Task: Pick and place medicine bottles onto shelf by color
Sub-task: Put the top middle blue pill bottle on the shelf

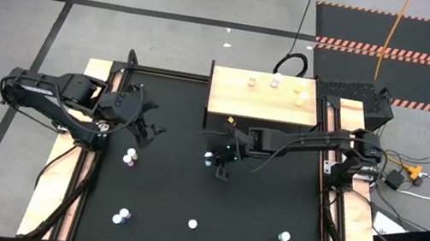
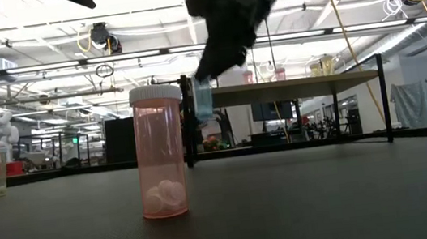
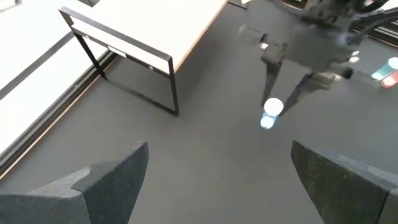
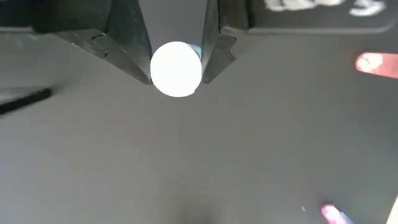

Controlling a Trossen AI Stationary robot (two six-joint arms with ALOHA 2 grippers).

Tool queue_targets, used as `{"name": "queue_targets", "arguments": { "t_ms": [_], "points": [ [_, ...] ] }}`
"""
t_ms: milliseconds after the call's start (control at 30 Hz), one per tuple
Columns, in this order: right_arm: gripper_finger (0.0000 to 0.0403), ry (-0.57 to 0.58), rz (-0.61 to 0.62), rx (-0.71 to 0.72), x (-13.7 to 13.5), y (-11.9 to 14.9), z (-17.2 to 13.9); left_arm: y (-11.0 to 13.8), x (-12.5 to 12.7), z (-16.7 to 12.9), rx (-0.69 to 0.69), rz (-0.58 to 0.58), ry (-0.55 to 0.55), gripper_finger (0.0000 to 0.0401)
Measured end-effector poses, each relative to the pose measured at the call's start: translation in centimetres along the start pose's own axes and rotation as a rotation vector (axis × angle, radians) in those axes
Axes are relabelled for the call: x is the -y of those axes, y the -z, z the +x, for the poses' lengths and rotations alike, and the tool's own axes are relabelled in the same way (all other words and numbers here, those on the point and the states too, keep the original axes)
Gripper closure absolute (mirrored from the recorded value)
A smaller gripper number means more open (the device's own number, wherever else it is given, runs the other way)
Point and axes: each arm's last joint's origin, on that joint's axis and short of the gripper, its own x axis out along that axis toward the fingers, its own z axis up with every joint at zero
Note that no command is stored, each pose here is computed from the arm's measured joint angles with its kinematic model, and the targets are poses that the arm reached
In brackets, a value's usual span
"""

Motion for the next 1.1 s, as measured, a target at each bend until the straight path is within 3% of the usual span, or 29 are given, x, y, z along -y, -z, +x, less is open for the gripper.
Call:
{"name": "queue_targets", "arguments": {
  "t_ms": [300, 700, 1100],
  "points": [
    [0.029, 0.02, -0.105, -0.011, 0.7, -4.4, -4.0, -0.1, -0.2, 0.0, 0.029, 0.026, -0.053, 0.0009],
    [0.0289, 0.127, -0.149, 0.057, 5.7, -9.0, -10.5, -0.6, -1.2, 0.4, 0.035, -0.056, -0.096, 0.0009],
    [0.0289, 0.25, -0.005, 0.191, 11.2, -11.4, -14.5, -1.0, -2.1, 0.7, 0.041, -0.093, -0.138, 0.0009]
  ]
}}
